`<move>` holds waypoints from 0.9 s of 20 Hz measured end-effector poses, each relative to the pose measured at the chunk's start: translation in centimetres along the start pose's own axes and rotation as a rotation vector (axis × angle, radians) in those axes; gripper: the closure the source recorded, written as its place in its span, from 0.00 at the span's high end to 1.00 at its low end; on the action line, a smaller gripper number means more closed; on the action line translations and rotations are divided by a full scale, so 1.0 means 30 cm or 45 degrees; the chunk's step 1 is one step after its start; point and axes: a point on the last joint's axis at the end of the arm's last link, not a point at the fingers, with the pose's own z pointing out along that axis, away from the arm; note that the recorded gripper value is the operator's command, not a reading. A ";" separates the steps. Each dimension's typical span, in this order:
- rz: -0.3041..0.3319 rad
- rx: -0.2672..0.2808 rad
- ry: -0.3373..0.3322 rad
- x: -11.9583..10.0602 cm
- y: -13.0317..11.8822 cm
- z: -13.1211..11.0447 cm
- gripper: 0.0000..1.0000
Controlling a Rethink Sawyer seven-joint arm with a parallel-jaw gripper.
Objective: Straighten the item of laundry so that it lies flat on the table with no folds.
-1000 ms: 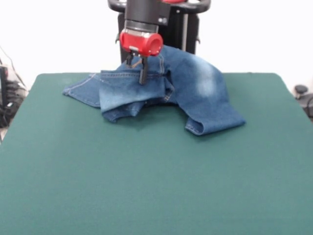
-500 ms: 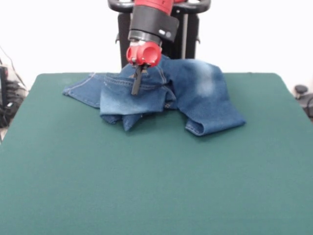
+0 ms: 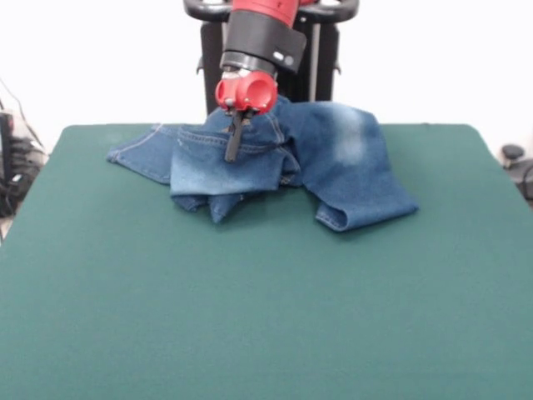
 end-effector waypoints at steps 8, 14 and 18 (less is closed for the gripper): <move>-0.005 -0.019 0.003 -0.011 0.025 0.004 0.00; -0.031 -0.079 0.018 -0.034 0.109 0.059 0.00; -0.213 -0.101 0.057 -0.094 0.206 0.080 0.00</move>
